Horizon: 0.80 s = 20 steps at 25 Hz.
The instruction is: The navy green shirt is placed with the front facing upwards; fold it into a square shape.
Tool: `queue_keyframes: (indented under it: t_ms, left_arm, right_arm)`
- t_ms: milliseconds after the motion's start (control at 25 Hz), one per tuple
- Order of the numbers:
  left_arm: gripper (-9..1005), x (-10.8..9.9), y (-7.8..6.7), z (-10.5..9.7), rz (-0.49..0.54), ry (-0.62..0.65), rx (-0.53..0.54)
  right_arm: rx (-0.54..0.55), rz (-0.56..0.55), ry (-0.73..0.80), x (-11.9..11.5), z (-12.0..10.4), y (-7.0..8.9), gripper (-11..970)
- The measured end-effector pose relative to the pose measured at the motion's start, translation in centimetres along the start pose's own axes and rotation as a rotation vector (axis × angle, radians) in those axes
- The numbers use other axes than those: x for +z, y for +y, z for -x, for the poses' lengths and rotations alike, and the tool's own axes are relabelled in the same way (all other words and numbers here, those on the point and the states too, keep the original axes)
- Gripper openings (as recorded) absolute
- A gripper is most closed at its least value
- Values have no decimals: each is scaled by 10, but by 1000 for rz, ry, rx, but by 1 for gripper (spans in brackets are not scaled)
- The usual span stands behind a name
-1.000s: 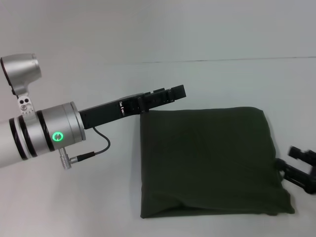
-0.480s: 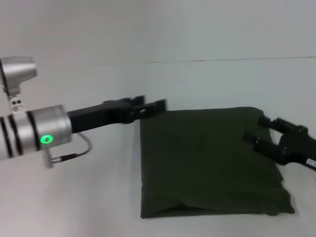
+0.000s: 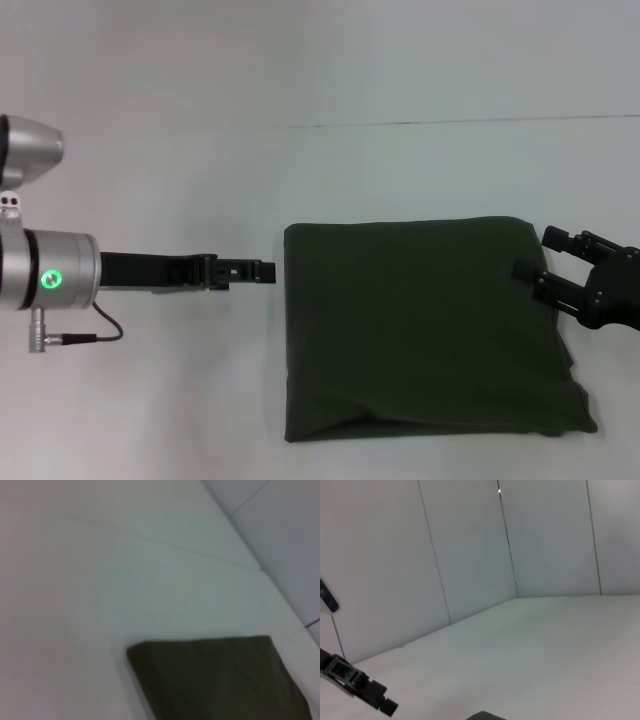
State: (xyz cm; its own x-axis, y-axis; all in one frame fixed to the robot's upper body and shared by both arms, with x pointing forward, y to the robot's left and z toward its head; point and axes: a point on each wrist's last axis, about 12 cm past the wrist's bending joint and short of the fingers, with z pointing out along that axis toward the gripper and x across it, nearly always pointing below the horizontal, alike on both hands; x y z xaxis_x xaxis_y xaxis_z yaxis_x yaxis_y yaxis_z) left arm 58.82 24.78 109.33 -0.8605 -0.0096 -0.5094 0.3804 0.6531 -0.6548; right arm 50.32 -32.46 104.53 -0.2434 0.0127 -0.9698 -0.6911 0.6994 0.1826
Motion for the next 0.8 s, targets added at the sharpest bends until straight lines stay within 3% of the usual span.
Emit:
queue_keyframes:
  t_ms: [400,800]
  left_arm:
    - [948,15,-5,-4,5,103,-182]
    - [948,37,-8,-9,4,117,-237]
  right_arm:
    - [-11,11,-5,7,5,-1,711]
    - [-25,17,-2,12,11,-5,710]
